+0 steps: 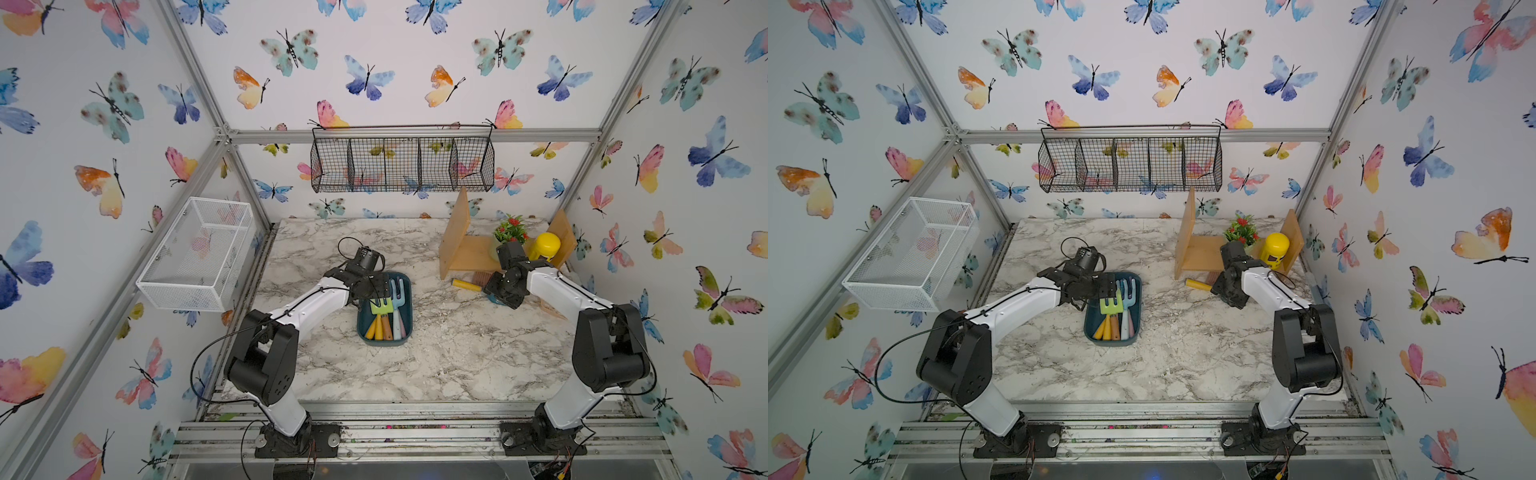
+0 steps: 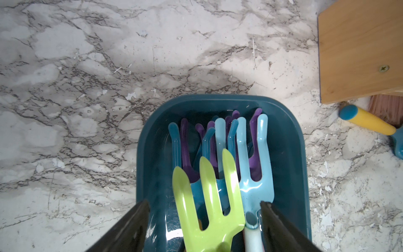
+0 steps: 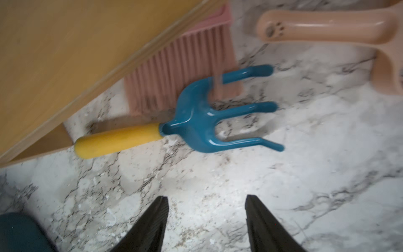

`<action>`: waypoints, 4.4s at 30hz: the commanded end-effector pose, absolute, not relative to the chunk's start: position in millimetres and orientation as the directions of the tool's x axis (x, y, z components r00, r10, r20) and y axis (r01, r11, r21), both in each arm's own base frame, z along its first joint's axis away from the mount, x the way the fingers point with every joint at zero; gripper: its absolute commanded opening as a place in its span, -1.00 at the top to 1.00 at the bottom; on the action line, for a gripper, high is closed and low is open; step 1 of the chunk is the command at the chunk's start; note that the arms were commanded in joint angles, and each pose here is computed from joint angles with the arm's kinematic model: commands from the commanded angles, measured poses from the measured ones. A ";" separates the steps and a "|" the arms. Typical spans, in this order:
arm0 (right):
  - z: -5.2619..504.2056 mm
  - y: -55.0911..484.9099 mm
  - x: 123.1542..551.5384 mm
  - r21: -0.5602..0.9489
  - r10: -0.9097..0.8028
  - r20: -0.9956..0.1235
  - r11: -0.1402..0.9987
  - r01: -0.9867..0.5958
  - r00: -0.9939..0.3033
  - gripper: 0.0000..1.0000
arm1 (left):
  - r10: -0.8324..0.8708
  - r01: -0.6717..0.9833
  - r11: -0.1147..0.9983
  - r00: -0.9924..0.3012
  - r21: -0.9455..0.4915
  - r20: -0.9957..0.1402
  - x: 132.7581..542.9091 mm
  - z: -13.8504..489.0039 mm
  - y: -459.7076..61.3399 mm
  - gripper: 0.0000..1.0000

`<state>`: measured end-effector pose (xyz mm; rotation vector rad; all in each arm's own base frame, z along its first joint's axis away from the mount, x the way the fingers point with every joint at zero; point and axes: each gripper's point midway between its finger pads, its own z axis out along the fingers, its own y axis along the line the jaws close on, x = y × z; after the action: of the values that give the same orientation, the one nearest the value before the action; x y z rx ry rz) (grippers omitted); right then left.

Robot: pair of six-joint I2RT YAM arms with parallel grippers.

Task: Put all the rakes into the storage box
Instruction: Pick up the rake at the center of the board, then adjust the rake.

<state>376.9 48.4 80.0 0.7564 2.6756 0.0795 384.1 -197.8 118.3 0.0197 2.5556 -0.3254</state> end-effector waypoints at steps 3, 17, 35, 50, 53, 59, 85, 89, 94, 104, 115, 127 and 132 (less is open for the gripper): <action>73.0 7.4 356.7 0.078 0.556 -0.313 0.823 0.562 -0.770 -0.24 | -0.053 0.107 0.958 -0.844 -0.266 -0.533 382.8 126.0 -205.6 -0.67; 32.6 15.8 368.6 0.124 0.551 -0.231 0.834 0.538 -0.802 -0.16 | -0.054 0.104 0.957 -0.852 -0.269 -0.521 382.6 124.0 -206.7 -0.68; 9.5 8.9 376.2 0.099 0.538 -0.258 0.841 0.532 -0.803 0.26 | -0.048 0.102 0.957 -0.865 -0.270 -0.500 382.0 117.0 -208.6 -0.68; 28.3 2.5 385.3 0.093 0.511 -0.305 0.856 0.509 -0.804 0.80 | -0.046 0.104 0.953 -0.878 -0.283 -0.476 381.3 110.7 -212.8 -0.68; 31.6 4.8 381.4 0.110 0.516 -0.303 0.854 0.508 -0.802 0.84 | -0.047 0.104 0.952 -0.879 -0.287 -0.474 381.2 110.8 -213.4 -0.68; 42.1 16.7 365.3 0.178 0.516 -0.279 0.857 0.484 -0.810 0.84 | -0.043 0.115 0.947 -0.879 -0.299 -0.475 381.1 112.9 -216.3 -0.69; 173.6 61.0 305.8 0.353 0.250 -0.314 0.926 0.132 -0.916 0.79 | -0.036 0.402 0.762 -0.757 -0.508 -0.652 386.6 214.1 -271.4 -0.90; 174.6 80.2 299.2 0.434 0.226 -0.303 0.898 0.078 -0.926 0.81 | -0.040 0.426 0.731 -0.753 -0.533 -0.657 385.3 221.2 -277.9 -0.90; 184.8 114.9 292.2 0.538 0.159 -0.305 0.842 -0.032 -0.939 0.82 | -0.038 0.433 0.710 -0.764 -0.555 -0.644 383.6 215.5 -282.8 -0.89; 217.2 179.7 293.1 0.642 0.052 -0.375 0.735 -0.219 -0.925 0.79 | -0.046 0.438 0.681 -0.774 -0.587 -0.631 378.9 211.2 -287.0 -0.89; 210.2 212.0 304.6 0.655 -0.002 -0.373 0.708 -0.265 -0.928 0.79 | -0.034 0.460 0.625 -0.791 -0.631 -0.611 370.0 211.8 -295.5 -0.76; 217.3 226.1 337.2 0.633 -0.028 -0.424 0.706 -0.318 -0.905 0.78 | 0.019 0.543 0.442 -0.801 -0.714 -0.598 342.9 226.1 -314.6 -0.51; 228.4 232.1 344.9 0.623 -0.053 -0.444 0.699 -0.351 -0.895 0.78 | 0.023 0.535 0.460 -0.805 -0.709 -0.593 344.1 220.8 -313.1 -0.51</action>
<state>341.7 224.5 211.1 -0.2472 2.5687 1.0117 352.3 -311.4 212.4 0.4208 2.2277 -1.2848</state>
